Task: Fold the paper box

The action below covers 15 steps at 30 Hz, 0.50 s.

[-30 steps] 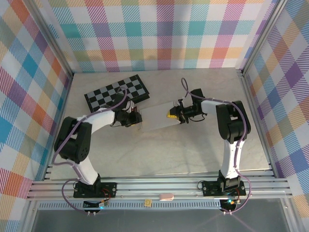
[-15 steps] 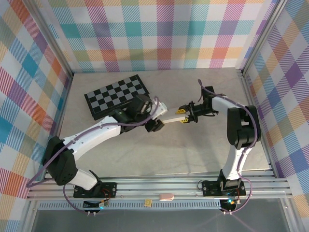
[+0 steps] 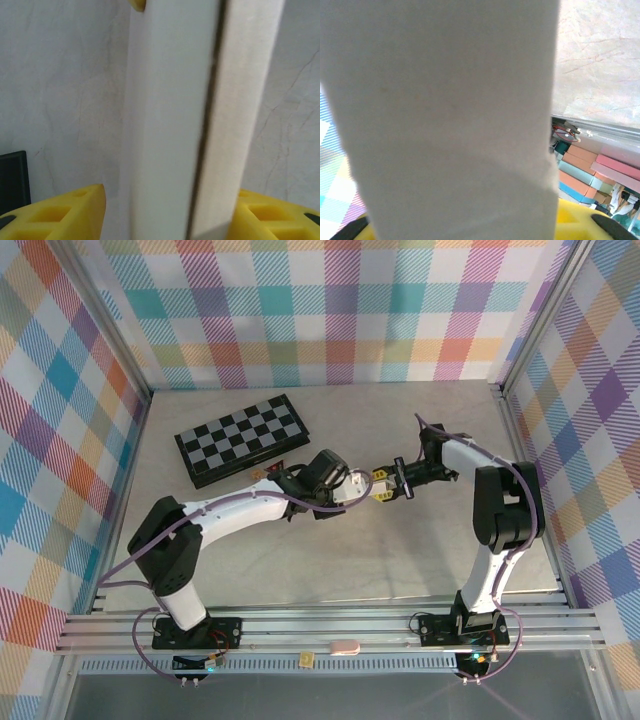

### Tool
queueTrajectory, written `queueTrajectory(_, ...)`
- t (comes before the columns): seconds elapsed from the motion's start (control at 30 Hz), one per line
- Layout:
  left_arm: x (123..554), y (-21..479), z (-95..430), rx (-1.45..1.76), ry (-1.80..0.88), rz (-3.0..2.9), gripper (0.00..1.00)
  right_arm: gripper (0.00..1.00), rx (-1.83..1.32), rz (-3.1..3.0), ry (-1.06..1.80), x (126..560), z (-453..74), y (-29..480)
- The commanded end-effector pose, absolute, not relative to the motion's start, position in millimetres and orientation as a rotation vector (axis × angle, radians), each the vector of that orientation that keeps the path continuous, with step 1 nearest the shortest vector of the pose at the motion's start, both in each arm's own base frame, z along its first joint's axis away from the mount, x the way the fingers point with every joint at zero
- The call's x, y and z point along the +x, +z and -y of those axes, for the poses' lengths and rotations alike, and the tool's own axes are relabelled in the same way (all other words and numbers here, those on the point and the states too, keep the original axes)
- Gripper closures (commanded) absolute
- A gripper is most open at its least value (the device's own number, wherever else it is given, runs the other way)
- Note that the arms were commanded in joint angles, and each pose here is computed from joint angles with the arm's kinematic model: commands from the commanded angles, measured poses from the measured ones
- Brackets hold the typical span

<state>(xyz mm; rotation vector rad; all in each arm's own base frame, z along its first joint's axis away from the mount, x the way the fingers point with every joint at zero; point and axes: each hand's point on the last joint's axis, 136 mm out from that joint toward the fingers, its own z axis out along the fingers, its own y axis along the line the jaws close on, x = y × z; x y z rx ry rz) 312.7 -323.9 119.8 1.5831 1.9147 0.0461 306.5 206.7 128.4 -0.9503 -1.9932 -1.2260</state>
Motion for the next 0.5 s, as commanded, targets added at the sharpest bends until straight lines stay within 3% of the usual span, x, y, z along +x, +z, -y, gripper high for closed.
queueTrajectory(0.0,319,131,339,1.590,0.051,-1.847,0.45,0.65,-0.990,1.945,-1.177,293,-206,134)
queueTrajectory(0.23,307,133,339,1.645,0.002,-1.880,0.65,0.58,-1.012,1.948,-1.165,296,-206,129)
queueTrajectory(0.47,287,131,328,1.723,-0.048,-1.938,0.68,0.43,-0.999,2.056,-1.173,309,-200,138)
